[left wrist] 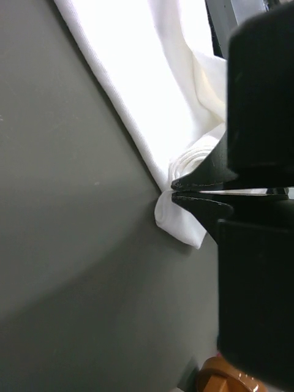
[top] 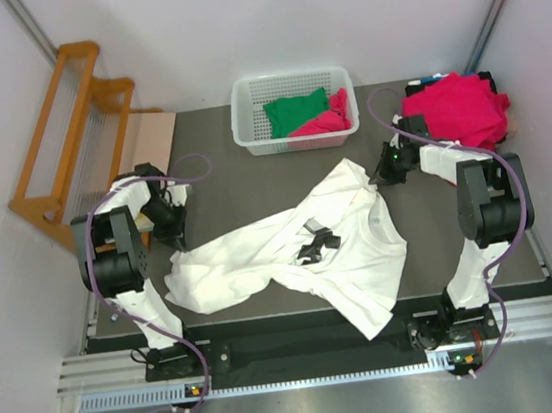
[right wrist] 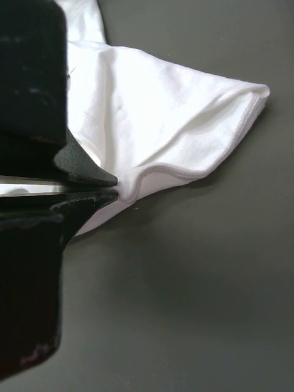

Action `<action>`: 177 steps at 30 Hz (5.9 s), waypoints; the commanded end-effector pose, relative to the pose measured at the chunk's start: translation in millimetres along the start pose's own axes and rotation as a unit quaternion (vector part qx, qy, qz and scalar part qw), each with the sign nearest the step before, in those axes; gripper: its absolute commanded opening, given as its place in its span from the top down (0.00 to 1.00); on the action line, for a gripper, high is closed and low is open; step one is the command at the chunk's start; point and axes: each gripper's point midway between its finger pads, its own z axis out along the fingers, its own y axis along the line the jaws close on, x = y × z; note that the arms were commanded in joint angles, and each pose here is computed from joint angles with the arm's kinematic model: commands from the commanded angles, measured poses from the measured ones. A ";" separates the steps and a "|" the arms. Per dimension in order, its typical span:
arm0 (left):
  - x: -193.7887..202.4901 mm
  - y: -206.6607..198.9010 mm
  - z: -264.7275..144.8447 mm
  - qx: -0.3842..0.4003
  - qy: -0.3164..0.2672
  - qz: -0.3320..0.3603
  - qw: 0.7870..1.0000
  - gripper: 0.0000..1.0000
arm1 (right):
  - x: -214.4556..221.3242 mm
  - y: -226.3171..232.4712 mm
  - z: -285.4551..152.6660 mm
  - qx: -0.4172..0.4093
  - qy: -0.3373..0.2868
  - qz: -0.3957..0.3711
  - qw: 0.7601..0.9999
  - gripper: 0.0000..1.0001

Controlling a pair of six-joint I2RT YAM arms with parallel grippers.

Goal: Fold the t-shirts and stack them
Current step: Flatten the tshirt out

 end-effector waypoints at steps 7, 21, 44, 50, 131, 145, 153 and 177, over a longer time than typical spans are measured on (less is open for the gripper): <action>-53.3 5.6 -103.1 -0.020 -0.128 0.006 0.991 1.00 | -18.5 7.6 -8.7 -0.013 -0.029 -0.008 0.999 1.00; -46.5 -4.2 -121.8 -0.020 -0.149 0.019 0.988 1.00 | -38.1 22.6 -29.1 -0.028 -0.075 -0.017 0.997 1.00; -35.2 -78.3 -358.6 -0.083 -0.426 0.075 0.898 1.00 | -38.9 161.5 -412.0 -0.198 -0.480 -0.169 0.838 1.00; 14.6 -116.7 -411.0 -0.097 -0.487 0.125 0.859 1.00 | 7.6 163.7 -488.3 -0.214 -0.526 -0.186 0.802 1.00; 2.9 -23.5 -27.6 -0.072 -0.031 0.045 0.996 0.11 | -99.9 -16.8 -36.2 0.107 -0.155 0.015 0.982 1.00; 0.4 -29.1 0.1 -0.031 -0.002 0.030 0.999 0.42 | -102.5 -15.7 -35.9 0.106 -0.157 0.011 0.982 1.00; 4.0 -25.5 7.6 -0.035 0.009 0.027 0.999 0.37 | -102.8 -23.8 -28.3 0.111 -0.154 0.017 0.982 1.00; -20.2 -30.7 -19.8 -0.038 -0.048 0.027 0.998 0.23 | -110.4 -74.2 -25.0 0.123 -0.138 0.074 0.980 1.00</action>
